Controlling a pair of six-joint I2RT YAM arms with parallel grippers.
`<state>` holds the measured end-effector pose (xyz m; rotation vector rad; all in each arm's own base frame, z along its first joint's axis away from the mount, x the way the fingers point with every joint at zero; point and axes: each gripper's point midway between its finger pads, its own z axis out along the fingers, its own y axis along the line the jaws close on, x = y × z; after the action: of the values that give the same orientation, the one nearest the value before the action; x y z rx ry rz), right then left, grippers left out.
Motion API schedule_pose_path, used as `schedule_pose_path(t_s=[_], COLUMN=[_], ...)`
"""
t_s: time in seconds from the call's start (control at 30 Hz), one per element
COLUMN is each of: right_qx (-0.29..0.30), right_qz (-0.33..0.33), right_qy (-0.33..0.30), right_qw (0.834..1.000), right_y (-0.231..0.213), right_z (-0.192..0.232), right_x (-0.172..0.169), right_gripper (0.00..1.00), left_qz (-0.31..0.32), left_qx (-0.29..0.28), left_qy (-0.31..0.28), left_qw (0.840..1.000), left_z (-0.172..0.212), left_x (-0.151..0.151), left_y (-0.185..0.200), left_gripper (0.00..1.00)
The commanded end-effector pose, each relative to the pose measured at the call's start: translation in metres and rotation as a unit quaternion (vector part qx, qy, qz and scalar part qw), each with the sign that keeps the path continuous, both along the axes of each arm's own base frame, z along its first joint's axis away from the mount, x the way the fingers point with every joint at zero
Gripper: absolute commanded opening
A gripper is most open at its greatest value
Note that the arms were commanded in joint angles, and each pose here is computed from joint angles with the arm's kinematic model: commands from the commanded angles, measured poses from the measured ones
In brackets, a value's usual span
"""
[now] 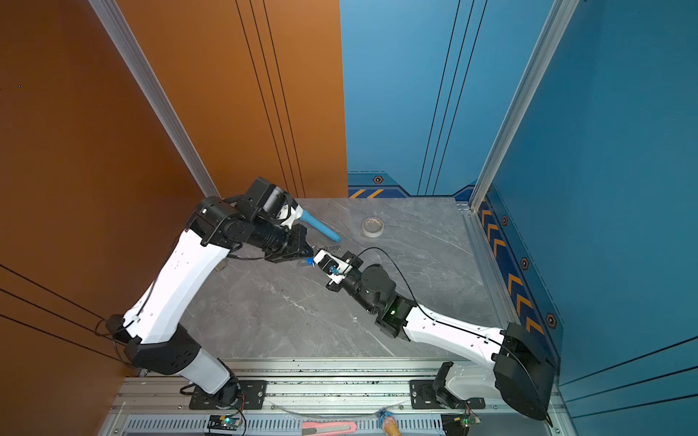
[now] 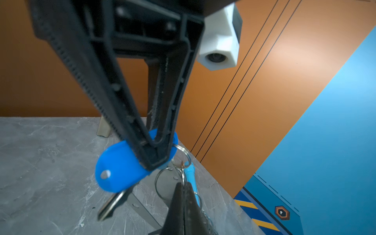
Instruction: Remove the keys from the keyring
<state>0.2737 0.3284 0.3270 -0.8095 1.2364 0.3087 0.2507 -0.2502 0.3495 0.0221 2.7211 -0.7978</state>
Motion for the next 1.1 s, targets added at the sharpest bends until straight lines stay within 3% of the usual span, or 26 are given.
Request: schedule_pose_path(t_s=[0.0,0.17,0.37,0.63,1.07], right_qx=[0.075,0.102,0.12,0.11,0.164], right_qz=[-0.017,-0.019,-0.051,-0.11,-0.135], right_qy=[0.049,0.072,0.103,0.066,0.074], right_qw=[0.996,0.992,0.986,0.986,0.975], right_y=[-0.015,-0.017,-0.029,-0.041,-0.044], right_z=[0.013,0.02,0.013,0.014,0.022], right_x=[0.007,0.007,0.015,0.014,0.01], right_gripper=[0.0,0.0,0.0,0.0,0.0], left_qz=[-0.006,-0.023,0.003,0.035,0.147], left_qx=[-0.011,0.004,0.001,-0.01,-0.047], left_qy=[-0.03,-0.033,-0.048,-0.043,-0.074], left_qw=[0.999,0.999,0.999,0.998,0.985], left_z=[0.014,0.005,0.014,0.017,0.028], left_x=[-0.009,-0.013,-0.009,0.0,0.023], left_y=[-0.002,-0.006,0.011,0.019,0.042], left_gripper=[0.0,0.0,0.0,0.0,0.0])
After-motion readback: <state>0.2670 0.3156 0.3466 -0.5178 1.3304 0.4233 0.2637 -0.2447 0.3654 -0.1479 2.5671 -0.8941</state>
